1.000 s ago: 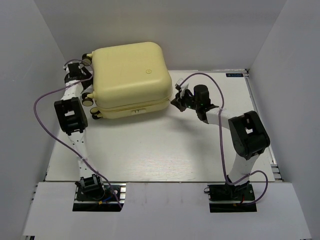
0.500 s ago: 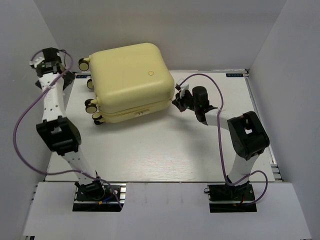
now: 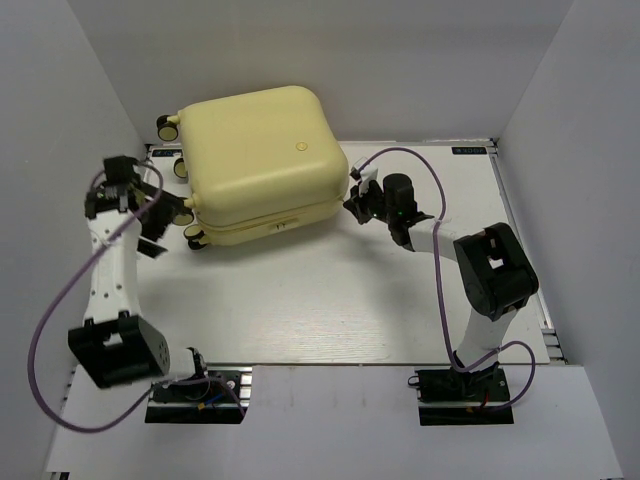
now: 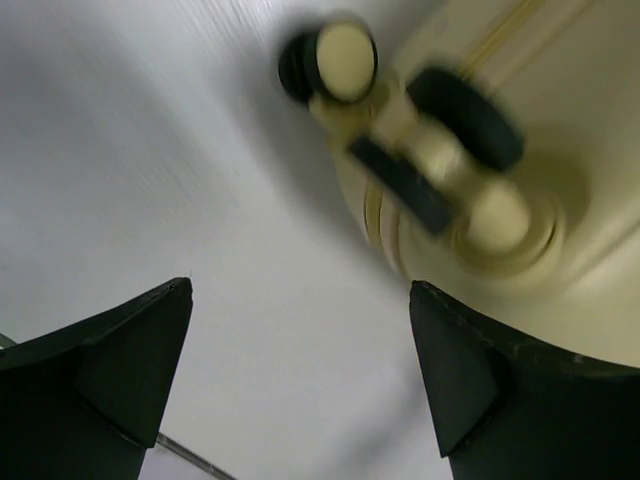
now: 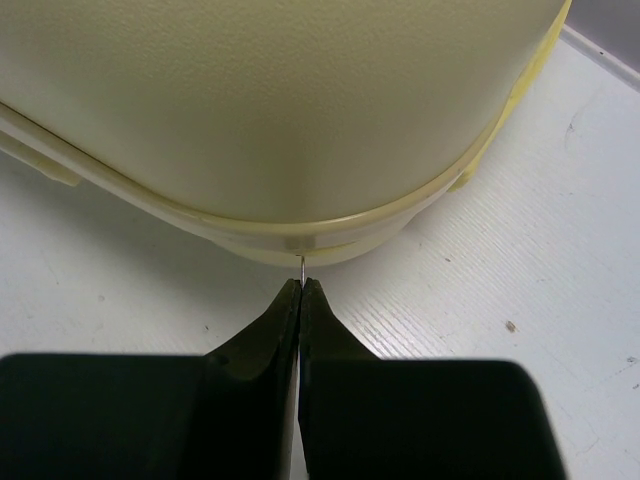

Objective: Pack the luggage

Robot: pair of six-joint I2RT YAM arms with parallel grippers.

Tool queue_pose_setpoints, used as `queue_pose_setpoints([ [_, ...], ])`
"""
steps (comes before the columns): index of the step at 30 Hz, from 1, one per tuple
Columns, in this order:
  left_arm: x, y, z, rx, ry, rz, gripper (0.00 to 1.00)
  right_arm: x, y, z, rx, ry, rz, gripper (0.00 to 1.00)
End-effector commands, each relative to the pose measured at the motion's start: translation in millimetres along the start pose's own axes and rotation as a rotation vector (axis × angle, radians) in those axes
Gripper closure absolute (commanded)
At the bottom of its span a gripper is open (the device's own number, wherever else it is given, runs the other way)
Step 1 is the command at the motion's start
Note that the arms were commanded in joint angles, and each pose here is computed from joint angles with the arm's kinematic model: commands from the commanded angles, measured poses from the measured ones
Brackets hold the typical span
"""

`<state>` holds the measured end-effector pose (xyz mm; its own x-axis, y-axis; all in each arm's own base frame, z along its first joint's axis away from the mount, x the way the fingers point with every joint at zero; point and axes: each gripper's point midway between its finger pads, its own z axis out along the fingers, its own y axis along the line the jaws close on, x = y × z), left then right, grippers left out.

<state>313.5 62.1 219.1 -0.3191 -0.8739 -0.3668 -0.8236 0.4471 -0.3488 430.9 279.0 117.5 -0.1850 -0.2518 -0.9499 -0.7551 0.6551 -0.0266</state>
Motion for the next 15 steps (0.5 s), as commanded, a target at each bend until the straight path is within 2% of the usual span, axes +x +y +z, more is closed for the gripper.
queue_pose_setpoints([
  [1, 26, -32, -28, 0.208, -0.030, -0.146, 0.00, -14, -6, 1, 0.047, -0.051, -0.022, 1.00],
  [3, 33, -26, -31, 0.157, -0.055, -0.140, 0.00, -14, -6, -2, 0.042, -0.047, -0.031, 1.00],
  [6, 32, -29, -34, 0.163, -0.082, -0.213, 0.00, -13, -5, -2, 0.044, -0.045, -0.040, 1.00],
  [10, 27, -44, -20, 0.236, -0.114, -0.342, 0.00, -9, -6, 0, 0.042, -0.023, -0.060, 1.00],
  [15, 20, -51, 2, 0.161, -0.117, -0.404, 0.00, -9, -12, 0, 0.051, -0.002, -0.097, 1.00],
])
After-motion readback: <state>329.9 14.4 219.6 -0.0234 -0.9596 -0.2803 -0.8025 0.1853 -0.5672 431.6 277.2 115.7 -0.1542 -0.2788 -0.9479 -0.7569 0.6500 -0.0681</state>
